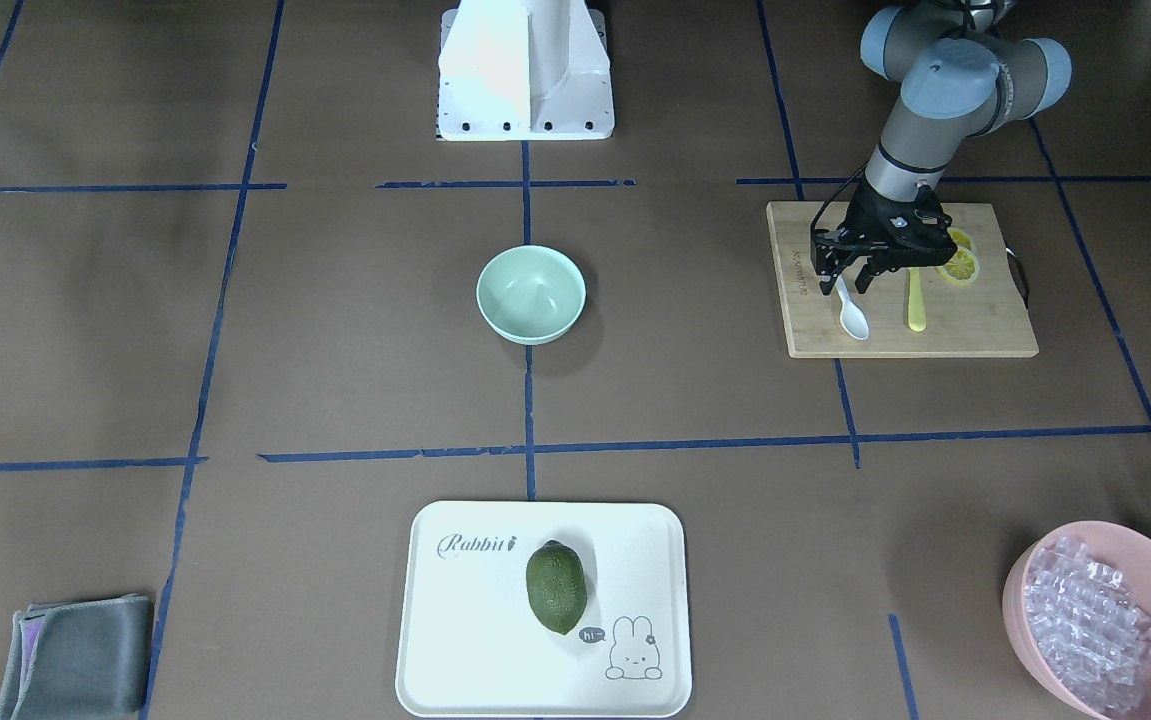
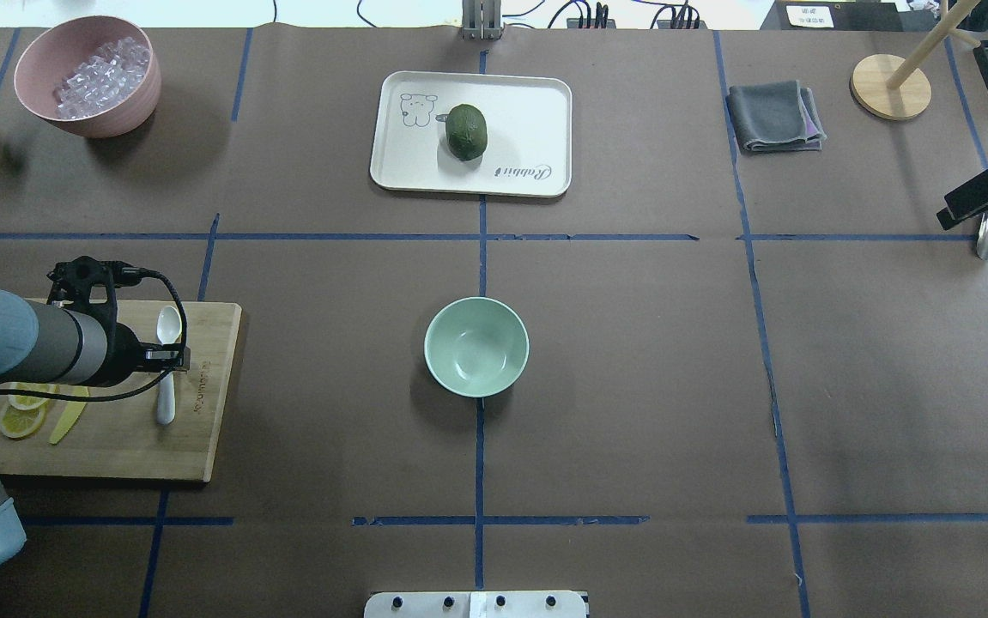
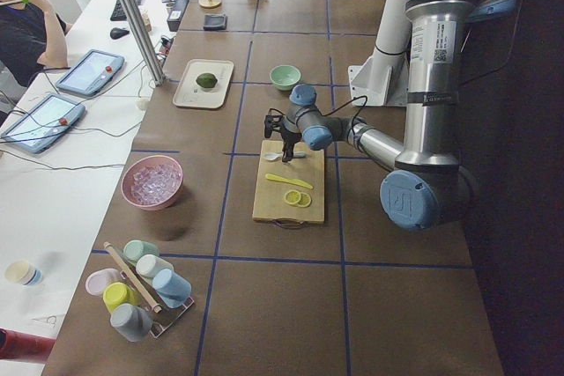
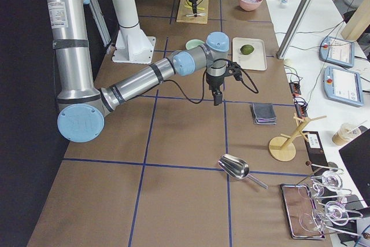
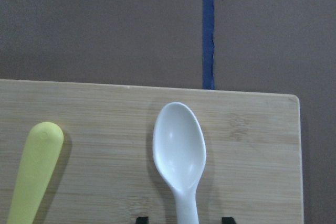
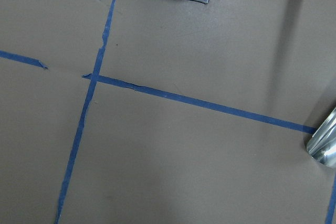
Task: Place spoon in bowl
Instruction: 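Lower the left gripper over the white spoon on the cutting board and grasp it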
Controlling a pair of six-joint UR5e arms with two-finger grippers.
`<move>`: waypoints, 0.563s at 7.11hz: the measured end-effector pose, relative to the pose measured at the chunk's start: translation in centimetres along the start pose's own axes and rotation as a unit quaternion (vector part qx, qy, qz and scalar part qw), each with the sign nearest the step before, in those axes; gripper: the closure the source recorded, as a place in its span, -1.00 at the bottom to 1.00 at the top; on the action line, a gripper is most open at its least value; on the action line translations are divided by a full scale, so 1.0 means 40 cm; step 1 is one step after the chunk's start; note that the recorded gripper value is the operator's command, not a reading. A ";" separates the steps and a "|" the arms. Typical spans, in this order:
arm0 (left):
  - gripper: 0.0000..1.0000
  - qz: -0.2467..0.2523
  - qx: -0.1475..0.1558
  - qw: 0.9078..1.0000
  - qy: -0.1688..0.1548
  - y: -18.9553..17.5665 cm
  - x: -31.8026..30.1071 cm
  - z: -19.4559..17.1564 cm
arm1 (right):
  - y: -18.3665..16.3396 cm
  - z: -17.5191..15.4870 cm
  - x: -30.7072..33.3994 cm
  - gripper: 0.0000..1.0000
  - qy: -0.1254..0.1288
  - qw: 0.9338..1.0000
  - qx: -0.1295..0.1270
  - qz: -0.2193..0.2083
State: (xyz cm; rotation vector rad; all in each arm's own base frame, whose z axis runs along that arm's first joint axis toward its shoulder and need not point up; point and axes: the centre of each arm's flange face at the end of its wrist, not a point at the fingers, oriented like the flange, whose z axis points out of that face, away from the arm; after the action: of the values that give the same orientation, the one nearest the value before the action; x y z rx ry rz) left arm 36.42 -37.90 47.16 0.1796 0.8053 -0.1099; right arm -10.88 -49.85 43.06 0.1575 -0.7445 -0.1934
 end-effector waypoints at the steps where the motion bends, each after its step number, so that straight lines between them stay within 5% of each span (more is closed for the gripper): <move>1: 0.88 -0.001 0.000 1.000 -0.001 0.000 -0.001 0.001 | 0.000 0.000 0.000 -1.00 0.000 1.000 0.000 0.000; 4: 1.00 -0.003 -0.011 1.000 -0.003 0.002 0.003 -0.009 | -0.003 -0.003 -0.003 -1.00 0.000 1.000 0.002 0.000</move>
State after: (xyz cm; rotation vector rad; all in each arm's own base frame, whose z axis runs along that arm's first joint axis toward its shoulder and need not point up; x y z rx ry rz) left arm 36.27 -37.74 46.85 0.1569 0.8015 -0.1070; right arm -10.91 -49.94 42.88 0.1608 -0.7444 -0.1924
